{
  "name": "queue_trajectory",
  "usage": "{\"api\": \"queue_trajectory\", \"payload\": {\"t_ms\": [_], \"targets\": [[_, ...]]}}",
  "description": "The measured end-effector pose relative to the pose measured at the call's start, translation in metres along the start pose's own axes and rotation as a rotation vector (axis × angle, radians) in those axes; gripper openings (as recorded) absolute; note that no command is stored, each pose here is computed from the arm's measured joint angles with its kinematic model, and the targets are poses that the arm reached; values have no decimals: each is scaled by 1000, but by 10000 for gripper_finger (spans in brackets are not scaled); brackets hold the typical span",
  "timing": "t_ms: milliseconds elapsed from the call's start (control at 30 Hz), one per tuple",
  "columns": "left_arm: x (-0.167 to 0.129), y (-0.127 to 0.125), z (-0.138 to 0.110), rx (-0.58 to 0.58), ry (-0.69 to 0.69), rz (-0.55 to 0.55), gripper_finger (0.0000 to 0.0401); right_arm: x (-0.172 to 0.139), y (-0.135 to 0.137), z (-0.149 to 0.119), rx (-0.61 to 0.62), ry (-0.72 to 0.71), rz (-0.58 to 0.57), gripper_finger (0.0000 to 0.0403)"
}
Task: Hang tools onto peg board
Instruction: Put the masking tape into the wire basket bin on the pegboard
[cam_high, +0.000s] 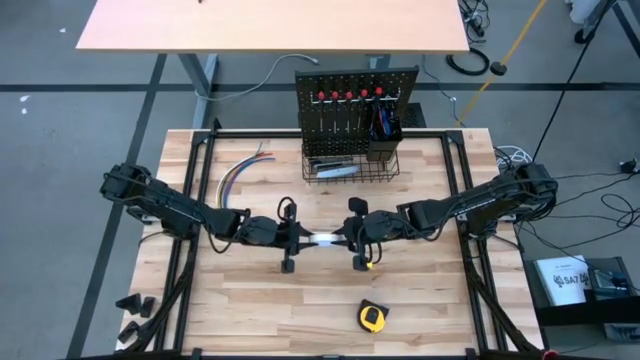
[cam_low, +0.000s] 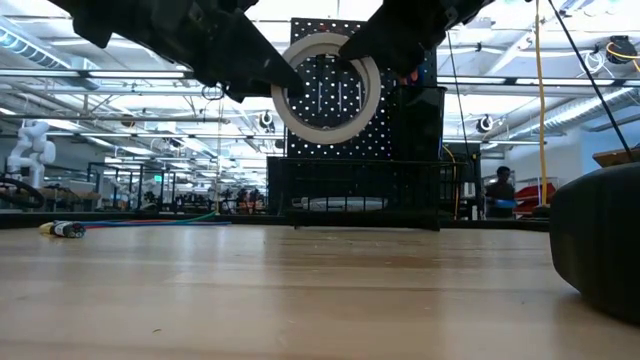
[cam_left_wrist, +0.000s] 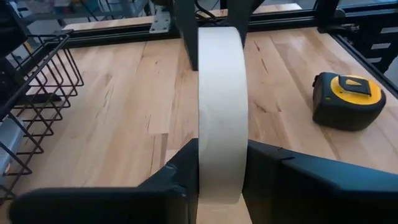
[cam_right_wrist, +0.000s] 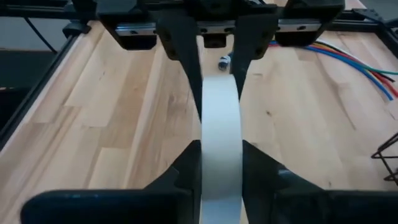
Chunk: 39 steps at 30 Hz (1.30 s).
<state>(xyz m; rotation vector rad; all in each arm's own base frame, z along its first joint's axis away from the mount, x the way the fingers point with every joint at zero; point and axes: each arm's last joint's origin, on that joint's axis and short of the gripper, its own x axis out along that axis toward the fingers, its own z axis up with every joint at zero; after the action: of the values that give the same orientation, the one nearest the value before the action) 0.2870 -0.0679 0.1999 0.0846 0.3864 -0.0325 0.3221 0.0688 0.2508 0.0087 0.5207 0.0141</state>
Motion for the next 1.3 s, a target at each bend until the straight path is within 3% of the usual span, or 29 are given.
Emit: {"api": "queue_trajectory", "payload": {"t_ms": [200, 367, 667, 800, 1000, 1100, 1300], "targets": [[0, 1, 0, 15, -3, 52, 165, 0, -1, -1, 7, 15, -2, 64], [0, 2, -4, 60, 46, 84, 201, -9, -5, -1, -20, 53, -30, 64], [-2, 5, -9, 81, 102, 166, 207, -80, -35, 31, -165, 171, -320, 64], [-2, 5, -8, 77, 92, 164, 207, -91, -63, 30, -233, 273, -444, 64], [-2, 5, -8, 76, 94, 162, 208, -94, -96, 25, -392, 400, -489, 64], [-2, 5, -9, 77, 97, 161, 208, -96, -114, 24, -375, 429, -531, 64], [-2, 5, -9, 79, 104, 157, 208, -97, -139, 17, -250, 452, -447, 64]]}}
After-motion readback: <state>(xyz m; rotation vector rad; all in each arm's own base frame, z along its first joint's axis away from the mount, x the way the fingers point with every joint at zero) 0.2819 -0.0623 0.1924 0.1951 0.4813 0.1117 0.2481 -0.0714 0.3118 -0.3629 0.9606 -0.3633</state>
